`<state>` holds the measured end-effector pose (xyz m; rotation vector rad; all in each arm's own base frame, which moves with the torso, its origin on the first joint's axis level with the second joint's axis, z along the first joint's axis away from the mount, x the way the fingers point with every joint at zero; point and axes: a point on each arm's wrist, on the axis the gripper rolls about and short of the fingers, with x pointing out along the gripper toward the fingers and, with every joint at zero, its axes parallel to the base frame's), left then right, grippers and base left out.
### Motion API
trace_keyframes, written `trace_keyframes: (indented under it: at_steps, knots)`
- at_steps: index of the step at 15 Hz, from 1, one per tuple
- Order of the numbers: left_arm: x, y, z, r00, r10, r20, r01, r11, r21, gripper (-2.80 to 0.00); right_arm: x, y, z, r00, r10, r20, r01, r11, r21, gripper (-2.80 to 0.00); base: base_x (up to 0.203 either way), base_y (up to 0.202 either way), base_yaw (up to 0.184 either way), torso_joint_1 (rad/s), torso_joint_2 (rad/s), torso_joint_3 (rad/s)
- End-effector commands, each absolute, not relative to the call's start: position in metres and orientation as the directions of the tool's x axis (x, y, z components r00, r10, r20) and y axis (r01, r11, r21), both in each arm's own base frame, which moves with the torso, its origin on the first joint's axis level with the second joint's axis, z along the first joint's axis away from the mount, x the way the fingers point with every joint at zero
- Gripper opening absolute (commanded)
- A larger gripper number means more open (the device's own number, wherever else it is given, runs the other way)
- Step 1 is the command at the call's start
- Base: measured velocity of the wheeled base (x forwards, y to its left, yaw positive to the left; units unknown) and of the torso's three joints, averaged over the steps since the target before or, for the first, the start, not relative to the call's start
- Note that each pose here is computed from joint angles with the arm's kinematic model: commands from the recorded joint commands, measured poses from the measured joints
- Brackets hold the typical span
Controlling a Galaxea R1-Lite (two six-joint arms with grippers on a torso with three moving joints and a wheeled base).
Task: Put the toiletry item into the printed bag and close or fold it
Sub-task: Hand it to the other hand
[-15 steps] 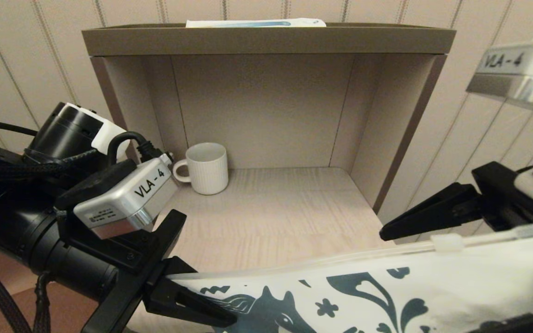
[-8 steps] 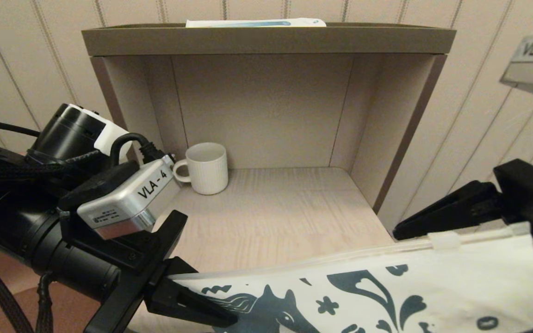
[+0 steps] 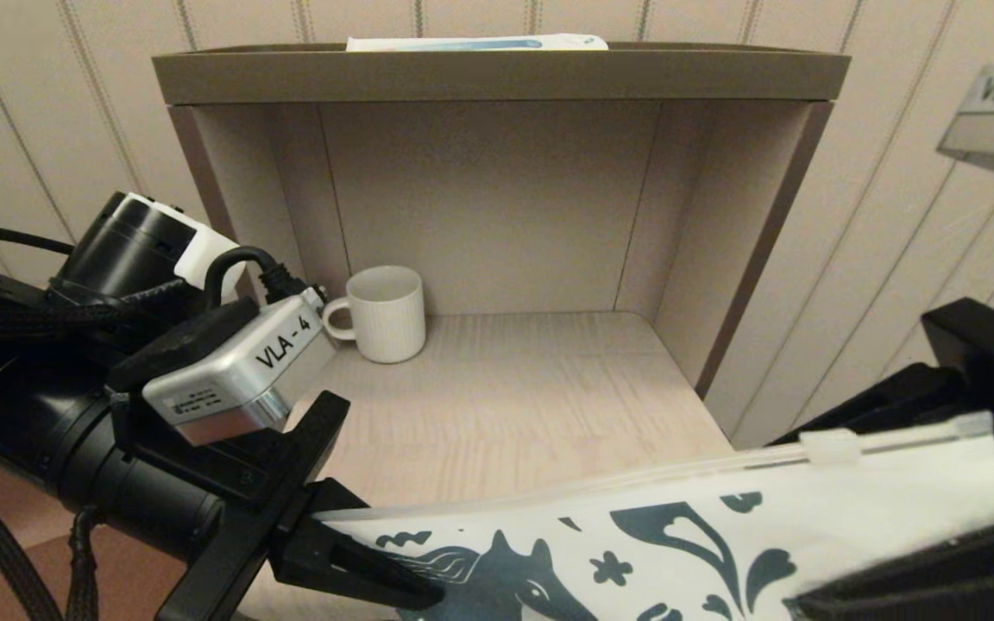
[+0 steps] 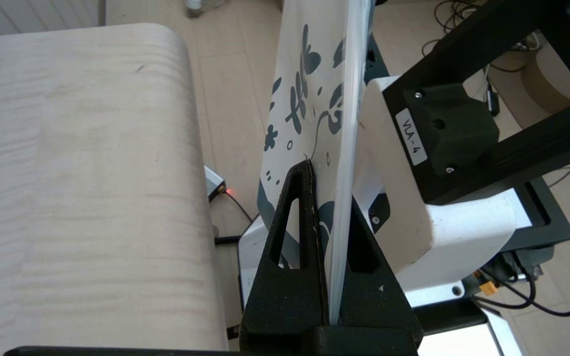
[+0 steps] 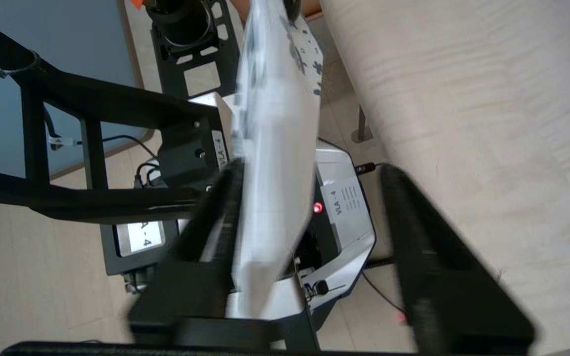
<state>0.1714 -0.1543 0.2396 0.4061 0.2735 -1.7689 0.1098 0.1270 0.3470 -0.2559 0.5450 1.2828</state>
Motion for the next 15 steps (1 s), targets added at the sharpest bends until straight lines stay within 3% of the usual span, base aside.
trace_keyframes:
  at_steps: [1,10,11,15]
  knots:
    - [0.1711,-0.1541,0.2392,-0.206,-0.888,-0.411,0.971,-0.239,0.030,-2.80,0.1098,0.1277,0.3474,0.177,0.839,-0.515,-0.955,0.273,0.116,-2.80,0.000,0.000,0.000,0.000,0.00,0.000]
    - [0.1696,-0.1531,0.2370,-0.214,-0.887,-0.409,0.969,-0.245,0.025,-2.80,0.1097,0.1290,0.3472,0.172,0.840,-0.514,-0.958,0.265,0.112,-2.80,0.000,0.000,0.000,0.000,0.00,0.000]
    - [0.1692,-0.1528,0.2374,-0.214,-0.888,-0.408,0.969,-0.245,0.024,0.00,0.1096,0.1290,0.3472,0.171,0.841,-0.514,-0.958,0.264,0.113,-2.80,0.000,0.000,0.000,0.000,0.00,0.000]
    - [0.1705,-0.1506,0.2457,-0.197,-0.899,-0.391,0.971,-0.234,0.051,0.00,0.1093,0.1287,0.3448,0.168,0.837,-0.520,-0.957,0.264,0.116,-2.80,0.000,0.000,0.000,0.000,0.00,0.000]
